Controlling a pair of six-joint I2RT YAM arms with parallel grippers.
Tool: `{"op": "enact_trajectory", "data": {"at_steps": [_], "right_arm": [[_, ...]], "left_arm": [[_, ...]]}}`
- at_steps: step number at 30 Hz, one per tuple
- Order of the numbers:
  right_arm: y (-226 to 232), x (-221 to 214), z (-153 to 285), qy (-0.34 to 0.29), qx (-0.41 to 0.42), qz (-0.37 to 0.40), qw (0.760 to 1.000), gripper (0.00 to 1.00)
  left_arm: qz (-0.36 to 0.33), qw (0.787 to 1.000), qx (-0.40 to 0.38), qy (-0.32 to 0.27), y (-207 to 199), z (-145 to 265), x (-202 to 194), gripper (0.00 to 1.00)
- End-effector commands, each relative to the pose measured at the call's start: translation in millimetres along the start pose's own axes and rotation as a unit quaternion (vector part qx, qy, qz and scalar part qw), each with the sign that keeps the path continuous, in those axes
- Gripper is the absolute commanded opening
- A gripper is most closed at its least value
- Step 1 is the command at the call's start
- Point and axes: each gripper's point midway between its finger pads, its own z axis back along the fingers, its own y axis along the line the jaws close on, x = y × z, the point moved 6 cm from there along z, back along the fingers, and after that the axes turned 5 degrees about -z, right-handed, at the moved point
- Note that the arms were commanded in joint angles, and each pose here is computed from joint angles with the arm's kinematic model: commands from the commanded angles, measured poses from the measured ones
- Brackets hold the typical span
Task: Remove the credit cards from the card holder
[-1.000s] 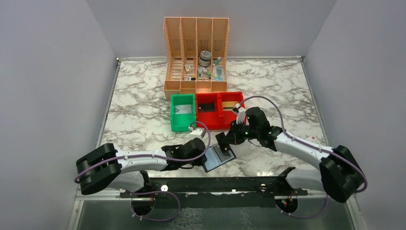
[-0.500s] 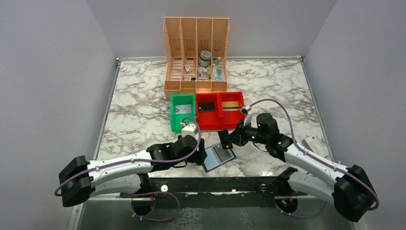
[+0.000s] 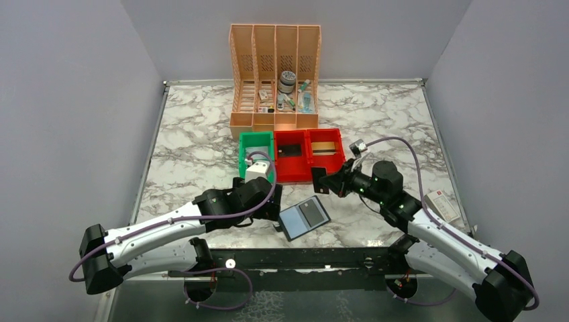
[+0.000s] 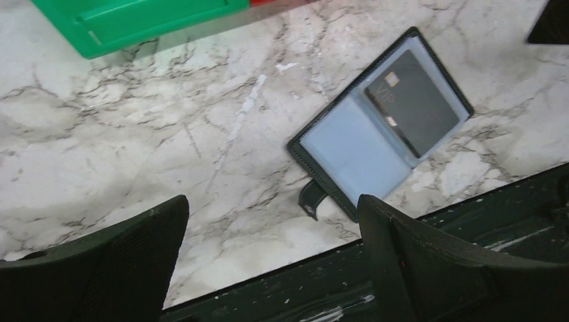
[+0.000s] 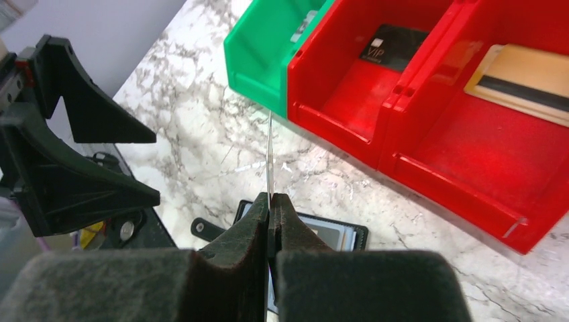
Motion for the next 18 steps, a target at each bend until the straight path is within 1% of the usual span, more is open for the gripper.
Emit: {"op": "enact_trajectory", "data": {"at_steps": [1, 3, 6, 9, 18], "right_arm": [[0, 18, 9, -0.047, -0.036, -0.006, 0.998, 0.01], [3, 16, 12, -0.041, -0.03, -0.012, 0.999, 0.01], [12, 12, 15, -0.013, -0.001, -0.025, 1.0, 0.01], [18, 10, 17, 0.002, 0.02, -0.028, 0.999, 0.01], [21, 21, 14, 0.004, 0.021, 0.006, 1.0, 0.01]], "left_arm": [[-0.018, 0.998, 0.054, 0.007, 24, 12, -3, 0.99], [-0.015, 0.999, 0.052, -0.004, 26, 16, 0, 0.99], [-0.007, 0.998, 0.056, -0.026, 30, 21, 4, 0.99], [-0.005, 0.997, 0.063, -0.036, 32, 21, 6, 0.99], [-0.005, 0.997, 0.061, -0.046, 32, 23, 9, 0.99]]}}
